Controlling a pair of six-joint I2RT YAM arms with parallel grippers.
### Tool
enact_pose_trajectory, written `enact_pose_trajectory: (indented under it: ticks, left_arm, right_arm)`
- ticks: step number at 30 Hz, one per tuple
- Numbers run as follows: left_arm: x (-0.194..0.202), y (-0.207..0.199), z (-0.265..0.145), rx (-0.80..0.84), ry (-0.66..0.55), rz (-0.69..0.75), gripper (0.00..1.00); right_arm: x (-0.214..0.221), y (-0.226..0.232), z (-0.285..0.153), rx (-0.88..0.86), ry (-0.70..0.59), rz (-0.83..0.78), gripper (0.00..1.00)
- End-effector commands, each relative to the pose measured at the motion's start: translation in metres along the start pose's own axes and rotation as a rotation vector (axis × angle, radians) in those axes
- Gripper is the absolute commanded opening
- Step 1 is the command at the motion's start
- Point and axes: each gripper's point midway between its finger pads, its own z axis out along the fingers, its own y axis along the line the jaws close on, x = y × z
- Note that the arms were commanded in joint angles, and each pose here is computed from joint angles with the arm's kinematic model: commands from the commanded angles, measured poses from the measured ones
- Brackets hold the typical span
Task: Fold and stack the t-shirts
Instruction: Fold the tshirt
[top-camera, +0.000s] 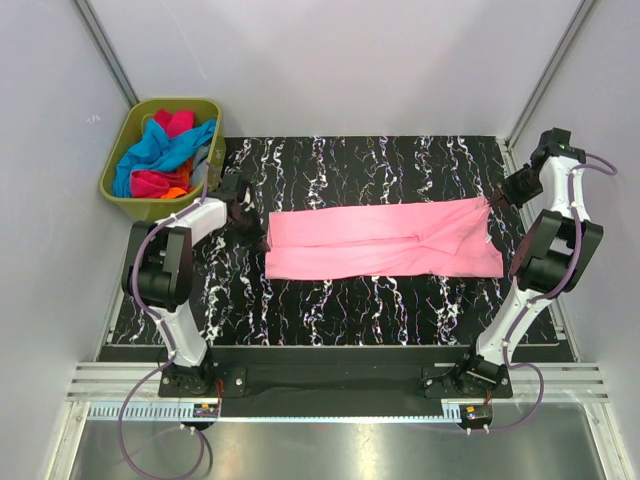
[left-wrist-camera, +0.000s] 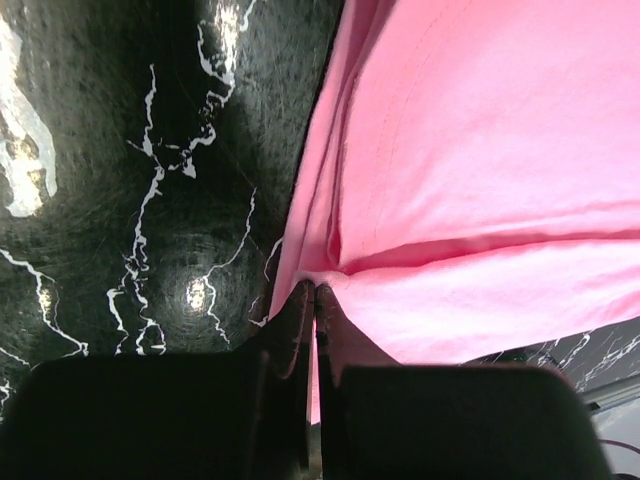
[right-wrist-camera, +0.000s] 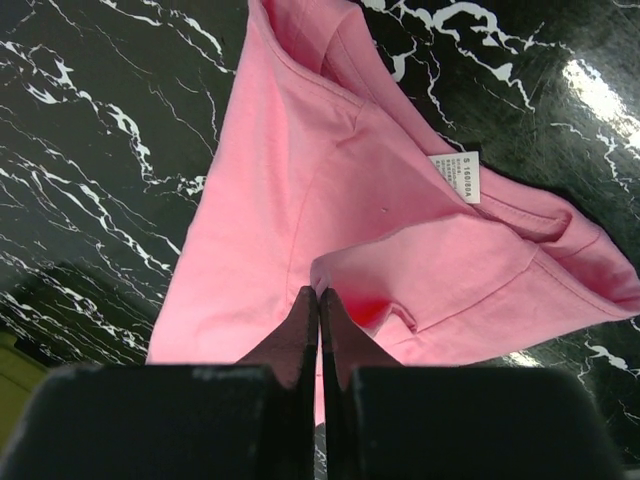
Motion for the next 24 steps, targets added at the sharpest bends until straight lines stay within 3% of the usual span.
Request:
enact_pose_trajectory:
  ticks: [1, 18, 21, 22, 23, 24]
  left_arm:
    - [-0.024, -0.008, -0.005, 0.009, -0.067, 0.006, 0.00]
    - [-0.037, -0.006, 0.006, -0.007, -0.068, 0.029, 0.01]
    - [-0.043, -0.007, 0.005, -0.010, -0.083, 0.060, 0.09]
    - [-0.045, -0.006, 0.003, -0.023, -0.098, 0.072, 0.21]
    - [-0.049, -0.007, -0.005, -0.027, -0.122, 0.097, 0.26]
    - [-0.052, -0.007, -0.011, -0.037, -0.141, 0.112, 0.32]
  right_arm:
    - [-0.013, 0.016, -0.007, -0.041, -0.046, -0.017, 0.00]
    - [-0.024, 0.025, 0.023, -0.037, -0.015, -0.012, 0.03]
    - [-0.026, 0.026, 0.033, -0.032, -0.006, -0.017, 0.14]
    - [-0.027, 0.025, 0.042, -0.026, 0.006, -0.017, 0.19]
    - [-0.031, 0.029, 0.041, -0.038, 0.001, -0.033, 0.30]
    - [-0.033, 0.030, 0.041, -0.039, -0.001, -0.044, 0.34]
